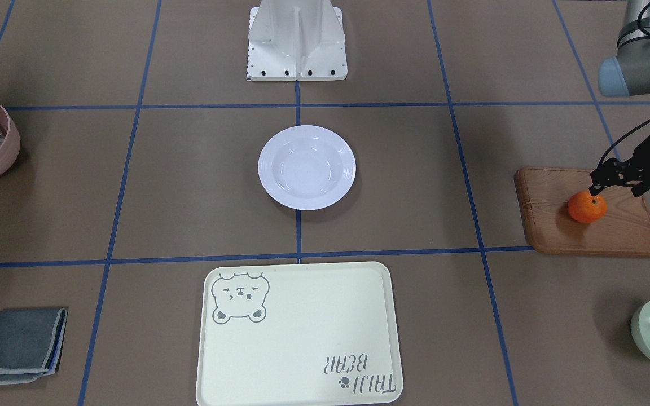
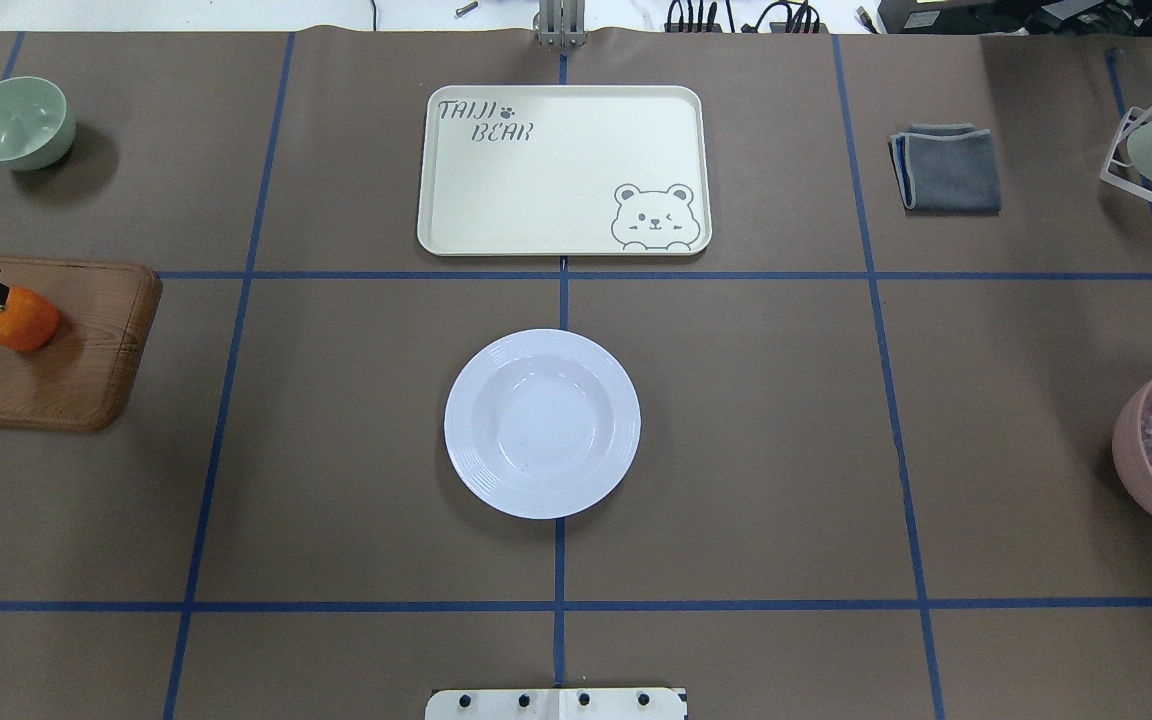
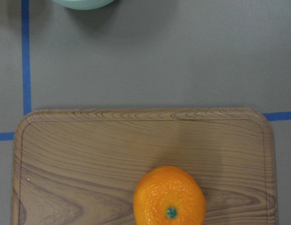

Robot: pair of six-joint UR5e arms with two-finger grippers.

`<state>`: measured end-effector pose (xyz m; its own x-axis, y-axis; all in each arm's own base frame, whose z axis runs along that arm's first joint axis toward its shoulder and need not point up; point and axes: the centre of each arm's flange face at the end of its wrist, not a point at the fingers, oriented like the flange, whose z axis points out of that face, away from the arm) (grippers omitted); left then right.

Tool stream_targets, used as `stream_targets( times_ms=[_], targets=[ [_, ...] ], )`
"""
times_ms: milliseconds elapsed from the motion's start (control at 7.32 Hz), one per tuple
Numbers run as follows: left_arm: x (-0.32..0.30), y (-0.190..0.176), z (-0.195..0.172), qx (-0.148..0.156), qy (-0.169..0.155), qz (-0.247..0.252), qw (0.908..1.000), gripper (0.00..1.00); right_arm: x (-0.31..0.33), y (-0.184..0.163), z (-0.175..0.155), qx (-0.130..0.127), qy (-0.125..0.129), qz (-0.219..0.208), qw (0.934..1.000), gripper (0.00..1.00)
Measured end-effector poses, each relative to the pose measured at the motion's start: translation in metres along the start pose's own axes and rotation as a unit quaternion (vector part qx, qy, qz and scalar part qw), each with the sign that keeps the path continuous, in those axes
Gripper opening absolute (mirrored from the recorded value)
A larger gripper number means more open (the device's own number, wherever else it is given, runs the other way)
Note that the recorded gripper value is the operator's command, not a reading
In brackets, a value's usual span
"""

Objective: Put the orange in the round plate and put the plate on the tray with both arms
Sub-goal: 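Lower the left gripper onto the orange on the wooden tray and grasp, then lift the orange with the left gripper and carry it over the white plate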

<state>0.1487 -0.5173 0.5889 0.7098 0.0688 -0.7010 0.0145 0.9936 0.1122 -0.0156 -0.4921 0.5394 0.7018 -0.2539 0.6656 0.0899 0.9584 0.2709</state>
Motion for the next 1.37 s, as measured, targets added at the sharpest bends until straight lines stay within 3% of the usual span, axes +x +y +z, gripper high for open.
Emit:
stream_targets(
  times_ms=[1366],
  targets=[
    [0.024, -0.01, 0.045, -0.015, -0.029, -0.01, 0.9994, 0.96, 0.002, 0.001, 0.003, -0.002, 0.003, 0.011, 0.9999, 1.0]
  ],
)
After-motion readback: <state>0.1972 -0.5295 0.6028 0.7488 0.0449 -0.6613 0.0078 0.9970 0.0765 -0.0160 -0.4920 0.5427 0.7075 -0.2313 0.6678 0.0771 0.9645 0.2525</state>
